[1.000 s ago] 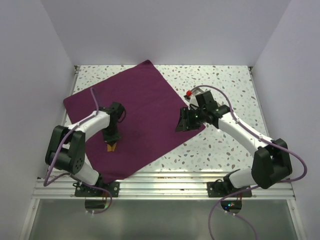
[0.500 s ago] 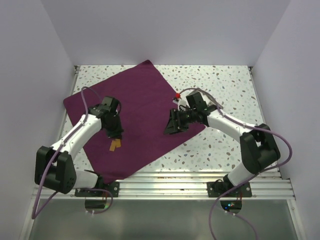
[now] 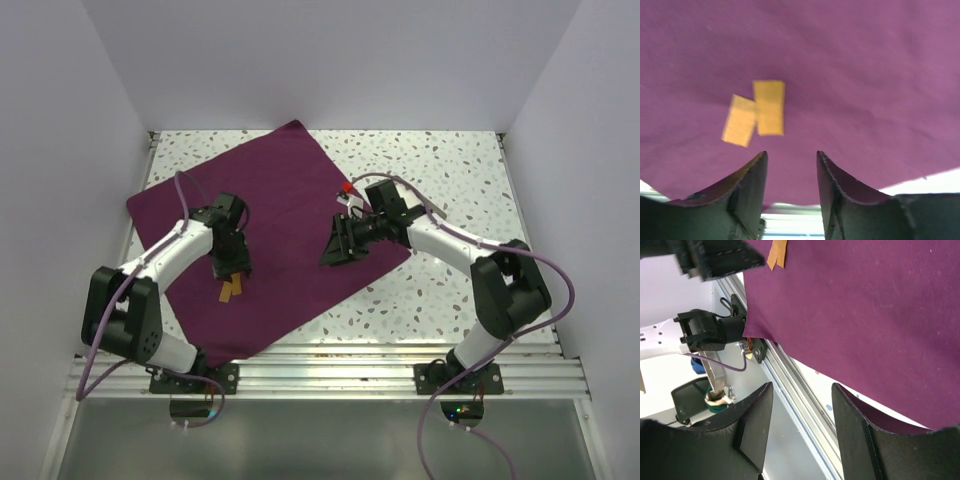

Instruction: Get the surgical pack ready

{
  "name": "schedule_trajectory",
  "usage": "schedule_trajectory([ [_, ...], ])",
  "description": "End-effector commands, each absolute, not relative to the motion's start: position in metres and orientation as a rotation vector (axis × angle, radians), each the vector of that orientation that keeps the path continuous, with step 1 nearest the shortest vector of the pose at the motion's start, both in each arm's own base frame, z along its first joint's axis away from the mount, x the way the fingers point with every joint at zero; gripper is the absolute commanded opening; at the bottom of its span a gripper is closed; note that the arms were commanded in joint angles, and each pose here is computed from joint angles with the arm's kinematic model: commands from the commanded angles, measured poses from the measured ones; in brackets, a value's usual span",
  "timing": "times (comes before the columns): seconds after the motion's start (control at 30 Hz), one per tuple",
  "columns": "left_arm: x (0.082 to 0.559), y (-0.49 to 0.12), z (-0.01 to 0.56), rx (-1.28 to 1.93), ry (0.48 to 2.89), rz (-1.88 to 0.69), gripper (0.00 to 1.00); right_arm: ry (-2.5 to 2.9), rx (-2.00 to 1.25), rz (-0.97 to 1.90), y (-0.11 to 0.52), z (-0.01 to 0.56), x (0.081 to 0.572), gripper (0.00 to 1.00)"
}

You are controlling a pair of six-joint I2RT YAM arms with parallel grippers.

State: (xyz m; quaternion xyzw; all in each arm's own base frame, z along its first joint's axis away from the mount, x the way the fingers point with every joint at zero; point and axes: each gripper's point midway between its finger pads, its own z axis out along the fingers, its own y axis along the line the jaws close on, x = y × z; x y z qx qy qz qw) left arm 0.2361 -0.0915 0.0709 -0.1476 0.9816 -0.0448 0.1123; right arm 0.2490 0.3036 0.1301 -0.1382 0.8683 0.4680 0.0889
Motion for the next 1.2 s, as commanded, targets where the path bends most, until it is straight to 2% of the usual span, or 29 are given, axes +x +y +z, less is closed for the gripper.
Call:
schedule_trajectory([
  [0.0, 0.266, -0.079, 0.072, -0.386, 2.814, 0.018, 0.49, 2.566, -0.425, 1.364, 0.298, 0.136, 0.245, 0.54],
  [0.1, 0.272, -0.078, 0.064, -0.354, 2.830, 0.086, 0.49, 2.585, -0.413, 1.353, 0.294, 0.130, 0.240, 0.53],
  [0.23, 0.274, -0.077, 0.048, -0.334, 2.868, 0.168, 0.45, 2.595, -0.414, 1.348, 0.291, 0.127, 0.236, 0.53],
  [0.47, 0.272, -0.078, 0.035, -0.305, 2.905, 0.230, 0.31, 2.598, -0.420, 1.356, 0.293, 0.126, 0.237, 0.53],
  [1.17, 0.252, -0.076, 0.016, -0.266, 2.973, 0.308, 0.28, 2.603, -0.417, 1.371, 0.293, 0.119, 0.234, 0.51],
])
